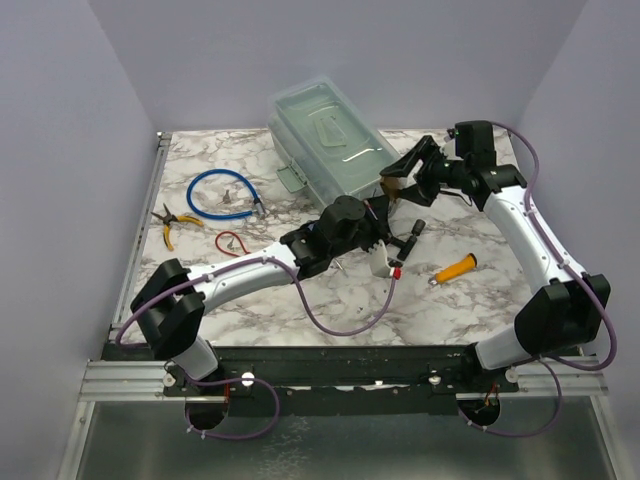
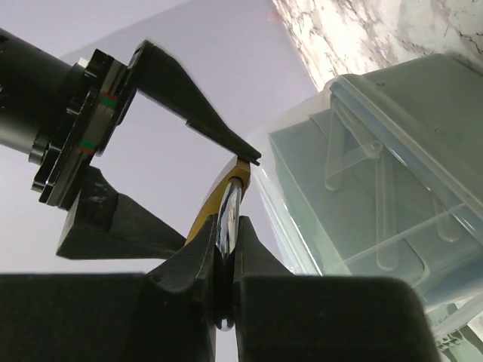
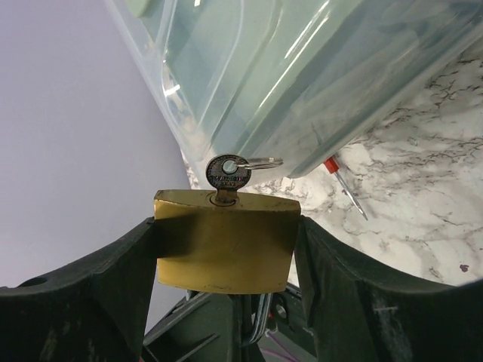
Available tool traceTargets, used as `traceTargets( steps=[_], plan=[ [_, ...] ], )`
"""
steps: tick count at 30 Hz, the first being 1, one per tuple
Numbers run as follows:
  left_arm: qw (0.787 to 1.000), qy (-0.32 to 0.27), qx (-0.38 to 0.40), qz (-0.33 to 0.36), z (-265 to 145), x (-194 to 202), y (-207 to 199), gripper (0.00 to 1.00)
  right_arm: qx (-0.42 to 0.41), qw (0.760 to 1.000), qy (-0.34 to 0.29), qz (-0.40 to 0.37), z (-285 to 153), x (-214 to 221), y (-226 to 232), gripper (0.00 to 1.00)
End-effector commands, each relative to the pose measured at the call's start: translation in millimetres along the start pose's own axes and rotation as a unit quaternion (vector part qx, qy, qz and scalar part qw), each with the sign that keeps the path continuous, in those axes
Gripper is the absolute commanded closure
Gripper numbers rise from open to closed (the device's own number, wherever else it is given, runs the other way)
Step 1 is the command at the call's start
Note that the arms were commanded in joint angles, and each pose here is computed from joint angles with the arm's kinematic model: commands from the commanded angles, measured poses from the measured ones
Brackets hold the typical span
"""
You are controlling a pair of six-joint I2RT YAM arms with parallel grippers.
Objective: Lock with the key
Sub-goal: Lock the lock.
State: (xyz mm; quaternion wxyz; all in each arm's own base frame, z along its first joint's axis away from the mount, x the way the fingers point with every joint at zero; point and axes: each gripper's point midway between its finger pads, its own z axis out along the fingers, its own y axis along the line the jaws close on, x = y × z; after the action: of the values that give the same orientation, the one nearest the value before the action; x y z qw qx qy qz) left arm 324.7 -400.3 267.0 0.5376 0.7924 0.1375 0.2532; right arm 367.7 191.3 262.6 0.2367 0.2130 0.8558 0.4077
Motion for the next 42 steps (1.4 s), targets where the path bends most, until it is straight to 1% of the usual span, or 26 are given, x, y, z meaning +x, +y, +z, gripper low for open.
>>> traceTargets(
  steps=[1, 3, 4, 7, 9, 11, 12, 14, 16, 17, 19, 23, 24, 26, 27, 28, 31, 32, 33, 34, 35, 36, 38, 42],
  plan=[
    [0.995, -0.023, -0.092, -0.024, -29.4, -4.8, 61.3, 1.0, -0.071, 0.996, -0.023, -0.058, -24.1, -3.4, 40.6, 0.21],
    [0.992, -0.025, -0.111, -0.057, -37.2, -2.8, 77.4, 1.0, -0.073, 0.992, -0.049, -0.09, -30.3, -13.0, 46.6, 0.06],
    [0.989, -0.026, -0.124, -0.079, -42.5, -0.5, 87.8, 1.0, -0.076, 0.989, -0.063, -0.107, -35.4, -18.4, 51.6, 0.01],
    [0.974, -0.028, -0.158, -0.157, -57.9, 8.4, 116.3, 1.0, -0.084, 0.977, -0.117, -0.158, -52.4, -39.4, 64.8, 0.0],
    [0.96, -0.033, -0.172, -0.217, -69.2, 13.9, 132.6, 1.0, -0.094, 0.962, -0.157, -0.204, -68.5, -53.5, 76.5, 0.0],
    [0.944, -0.041, -0.163, -0.285, -78.9, 16.8, 141.7, 1.0, -0.117, 0.936, -0.196, -0.268, -88.1, -60.8, 93.7, 0.0],
    [0.931, -0.049, -0.164, -0.322, -85.4, 18.6, 149.7, 1.0, -0.137, 0.917, -0.214, -0.308, -99.3, -61.7, 104.3, 0.0],
    [0.905, -0.068, -0.15, -0.392, -95.2, 17.6, 152.9, 1.0, -0.165, 0.877, -0.24, -0.381, -119.1, -55.7, 118.8, 0.0],
    [0.877, -0.099, -0.135, -0.451, -106.7, 14.4, 152.8, 1.0, -0.181, 0.848, -0.245, -0.433, -130.6, -46.4, 125.0, 0.0],
    [0.855, -0.115, -0.125, -0.489, -112.3, 12.4, 150.9, 1.0, -0.185, 0.839, -0.239, -0.453, -133.1, -41.3, 125.6, 0.0],
    [0.822, -0.138, -0.107, -0.542, -119.3, 10.0, 146.0, 1.0, -0.193, 0.833, -0.211, -0.473, -133.4, -29.8, 124.0, 0.0],
    [0.744, -0.151, -0.076, -0.646, -127.7, 25.2, 129.4, 1.0, -0.225, 0.825, -0.156, -0.494, -135.2, -4.0, 122.4, 0.0],
    [0.721, -0.155, -0.07, -0.672, -130.8, 31.1, 125.0, 1.0, -0.237, 0.822, -0.143, -0.497, -136.4, 3.5, 122.3, 0.0],
    [0.678, -0.174, -0.05, -0.712, -139.5, 41.2, 116.6, 1.0, -0.264, 0.817, -0.111, -0.501, -137.3, 19.3, 120.4, 0.0],
    [0.658, -0.189, -0.034, -0.728, -143.4, 39.6, 112.9, 1.0, -0.276, 0.814, -0.093, -0.502, -136.7, 26.7, 118.4, 0.0],
    [0.644, -0.202, -0.02, -0.738, -147.1, 36.4, 110.7, 1.0, -0.286, 0.814, -0.076, -0.501, -135.1, 33.2, 115.5, 0.0],
    [0.618, -0.234, 0.011, -0.75, -157.7, 21.9, 106.7, 1.0, -0.302, 0.819, -0.048, -0.486, -128.3, 44.0, 105.5, 0.0],
    [0.611, -0.242, 0.018, -0.754, -160.6, 18.6, 106.3, 1.0, -0.308, 0.816, -0.038, -0.488, -125.9, 48.8, 100.8, 0.0],
    [0.607, -0.251, 0.025, -0.754, -163.6, 14.3, 106.5, 1.0, -0.318, 0.806, -0.025, -0.499, -125.0, 55.3, 96.6, 0.0],
    [0.606, -0.261, 0.032, -0.751, -166.5, 10.0, 106.8, 1.0, -0.336, 0.789, -0.007, -0.514, -125.2, 64.2, 91.9, 0.0],
    [0.595, -0.268, 0.04, -0.757, -169.7, 6.1, 108.3, 1.0, -0.353, 0.772, 0.009, -0.528, -126.1, 72.3, 88.1, 0.0],
    [0.589, -0.275, 0.047, -0.759, -171.8, 3.0, 109.4, 1.0, -0.367, 0.757, 0.019, -0.54, -127.2, 78.4, 85.3, 0.0],
    [0.579, -0.288, 0.059, -0.761, -175.6, -2.4, 112.8, 1.0, -0.385, 0.74, 0.028, -0.55, -126.0, 84.6, 81.6, 0.0],
    [0.554, -0.305, 0.073, -0.771, -176.9, -6.5, 120.4, 1.0, -0.401, 0.705, 0.023, -0.584, -122.7, 91.7, 82.3, 0.01]
  ],
)
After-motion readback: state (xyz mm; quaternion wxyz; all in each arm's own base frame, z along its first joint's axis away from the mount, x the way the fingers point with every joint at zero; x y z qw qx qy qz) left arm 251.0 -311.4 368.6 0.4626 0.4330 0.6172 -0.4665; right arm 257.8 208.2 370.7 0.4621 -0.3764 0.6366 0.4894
